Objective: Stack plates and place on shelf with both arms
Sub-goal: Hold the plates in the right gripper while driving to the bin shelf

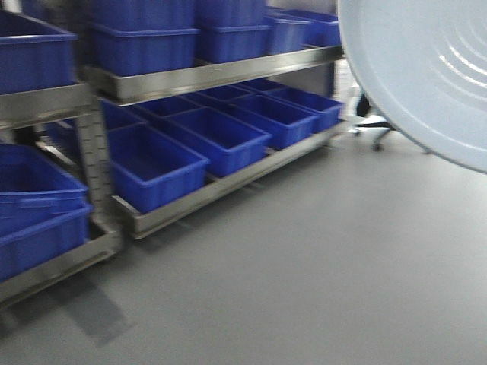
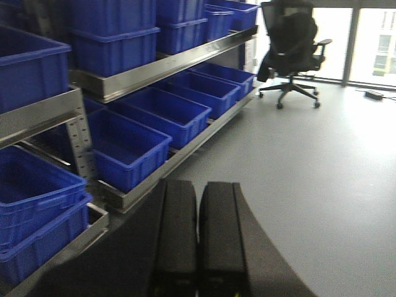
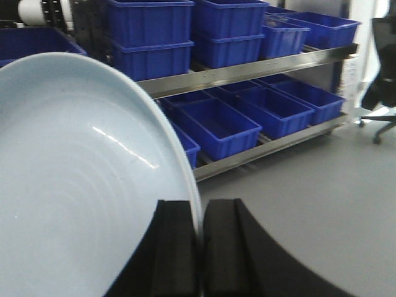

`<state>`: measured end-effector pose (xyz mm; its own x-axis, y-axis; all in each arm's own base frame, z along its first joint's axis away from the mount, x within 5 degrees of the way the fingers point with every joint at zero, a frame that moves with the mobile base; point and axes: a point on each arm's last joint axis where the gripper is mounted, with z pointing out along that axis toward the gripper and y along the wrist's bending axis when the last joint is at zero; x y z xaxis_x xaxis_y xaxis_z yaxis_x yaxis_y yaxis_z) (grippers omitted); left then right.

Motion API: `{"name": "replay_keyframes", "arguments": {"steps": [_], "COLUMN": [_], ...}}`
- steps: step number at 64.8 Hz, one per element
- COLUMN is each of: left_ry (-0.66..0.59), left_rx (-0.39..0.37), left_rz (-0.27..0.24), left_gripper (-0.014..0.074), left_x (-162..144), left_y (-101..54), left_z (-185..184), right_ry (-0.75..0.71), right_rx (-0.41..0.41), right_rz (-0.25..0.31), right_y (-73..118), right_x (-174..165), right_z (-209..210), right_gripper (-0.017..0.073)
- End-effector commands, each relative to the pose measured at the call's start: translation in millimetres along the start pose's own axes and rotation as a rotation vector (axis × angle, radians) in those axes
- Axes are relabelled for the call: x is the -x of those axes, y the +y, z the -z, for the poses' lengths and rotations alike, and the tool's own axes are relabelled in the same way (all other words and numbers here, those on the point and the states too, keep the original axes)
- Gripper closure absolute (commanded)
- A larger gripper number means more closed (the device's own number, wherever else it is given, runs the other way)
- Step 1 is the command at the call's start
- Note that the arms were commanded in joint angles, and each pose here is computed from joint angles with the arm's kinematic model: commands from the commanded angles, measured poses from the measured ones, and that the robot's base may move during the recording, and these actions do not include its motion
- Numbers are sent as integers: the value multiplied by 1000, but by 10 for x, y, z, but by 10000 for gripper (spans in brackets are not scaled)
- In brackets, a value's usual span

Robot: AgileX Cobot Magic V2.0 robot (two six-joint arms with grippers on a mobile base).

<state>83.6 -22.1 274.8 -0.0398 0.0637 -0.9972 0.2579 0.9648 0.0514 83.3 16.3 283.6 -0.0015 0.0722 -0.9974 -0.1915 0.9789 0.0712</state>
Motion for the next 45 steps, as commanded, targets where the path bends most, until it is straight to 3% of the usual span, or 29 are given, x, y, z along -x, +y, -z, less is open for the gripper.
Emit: {"name": "replay_keyframes", "arguments": {"steps": [1,45], "left_ry": [-104,-104], "left_rx": [10,10], "left_rz": [8,8], "left_gripper": [512,512], "left_x": [171,171], "left_y": [13,13], "left_z": [8,8], "right_ry": [-132,-132], "right_rx": [-2,-2], "right_rz": [11,11], "right_y": [4,4], "right_x": [196,196], "right_z": [12,12], "right_gripper": [510,510]}}
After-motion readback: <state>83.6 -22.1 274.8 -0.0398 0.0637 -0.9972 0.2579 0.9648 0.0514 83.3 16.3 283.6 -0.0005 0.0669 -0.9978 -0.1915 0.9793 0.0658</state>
